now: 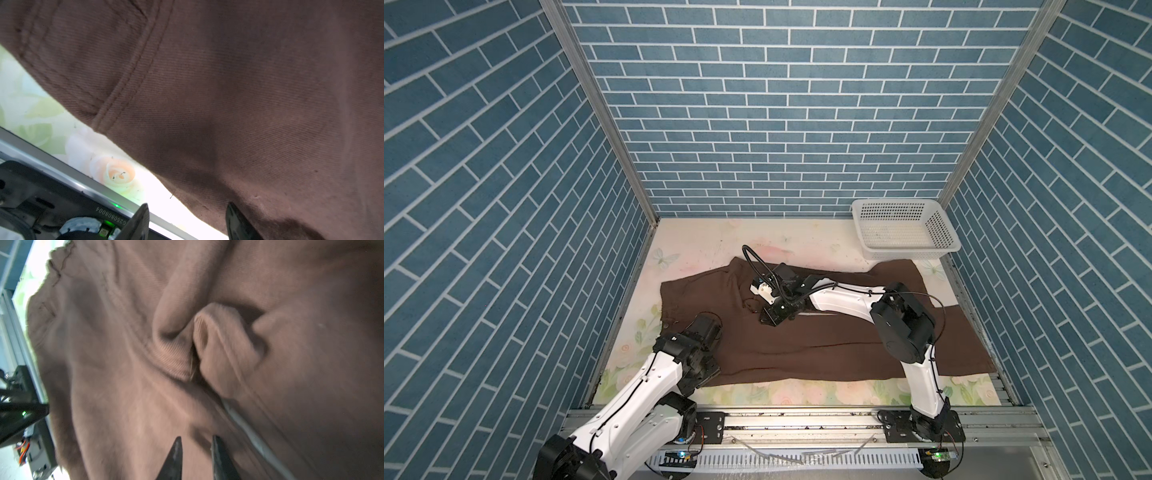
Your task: Fold and stack the trousers
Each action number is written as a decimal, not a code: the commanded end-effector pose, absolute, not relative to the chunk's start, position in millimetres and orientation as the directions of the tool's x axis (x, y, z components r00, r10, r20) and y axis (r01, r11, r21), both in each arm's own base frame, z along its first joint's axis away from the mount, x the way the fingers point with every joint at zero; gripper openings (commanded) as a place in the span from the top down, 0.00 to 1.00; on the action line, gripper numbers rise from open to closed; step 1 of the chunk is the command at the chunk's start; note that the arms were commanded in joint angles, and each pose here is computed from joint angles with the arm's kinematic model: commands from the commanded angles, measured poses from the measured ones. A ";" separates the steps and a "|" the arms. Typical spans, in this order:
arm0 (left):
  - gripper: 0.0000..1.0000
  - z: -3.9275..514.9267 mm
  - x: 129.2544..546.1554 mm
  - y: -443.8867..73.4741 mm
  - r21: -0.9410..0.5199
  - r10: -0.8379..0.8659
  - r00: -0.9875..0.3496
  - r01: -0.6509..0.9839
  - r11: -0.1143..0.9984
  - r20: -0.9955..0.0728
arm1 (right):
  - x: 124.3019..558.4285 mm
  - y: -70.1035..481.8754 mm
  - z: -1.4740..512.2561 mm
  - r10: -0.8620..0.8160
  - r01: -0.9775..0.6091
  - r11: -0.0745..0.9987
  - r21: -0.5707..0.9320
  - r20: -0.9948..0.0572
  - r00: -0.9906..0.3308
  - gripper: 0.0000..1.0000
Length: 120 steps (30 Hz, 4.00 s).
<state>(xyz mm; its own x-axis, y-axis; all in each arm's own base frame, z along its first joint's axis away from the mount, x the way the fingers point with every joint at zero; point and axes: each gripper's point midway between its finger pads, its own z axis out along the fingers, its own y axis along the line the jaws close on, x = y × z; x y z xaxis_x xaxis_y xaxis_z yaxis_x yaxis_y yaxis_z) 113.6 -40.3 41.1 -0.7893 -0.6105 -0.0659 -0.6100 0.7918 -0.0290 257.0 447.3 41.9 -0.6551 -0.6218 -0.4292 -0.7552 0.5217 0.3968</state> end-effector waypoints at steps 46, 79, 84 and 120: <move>0.85 15.8 170.6 -1.9 0.135 -0.558 -0.829 -0.549 0.825 0.038 | 199.7 354.4 62.7 -0.688 -0.781 0.588 0.210 -0.379 -0.620 0.59; 0.78 40.0 210.7 26.1 0.048 -0.646 -0.763 -0.646 0.761 -0.032 | 115.6 397.8 23.2 -0.839 -0.895 0.368 0.251 -0.326 -0.436 0.65; 0.78 41.0 211.2 25.0 0.034 -0.644 -0.764 -0.645 0.763 -0.034 | 124.5 386.2 14.2 -0.821 -0.879 0.440 0.183 -0.315 -0.477 1.00; 0.77 42.8 202.4 39.9 -0.134 -0.781 -0.624 -0.773 0.620 -0.011 | 125.5 390.8 19.4 -0.843 -0.906 0.417 0.072 -0.342 -0.415 0.65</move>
<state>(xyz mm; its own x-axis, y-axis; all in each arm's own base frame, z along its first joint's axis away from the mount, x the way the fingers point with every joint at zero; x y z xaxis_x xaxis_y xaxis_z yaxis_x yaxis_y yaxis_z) 207.9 40.5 44.9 -0.6314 -0.7751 -0.0239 -0.7669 0.6287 -0.1291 122.8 382.3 23.5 -0.4496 -0.8287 -0.3334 -0.8909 0.4431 0.0999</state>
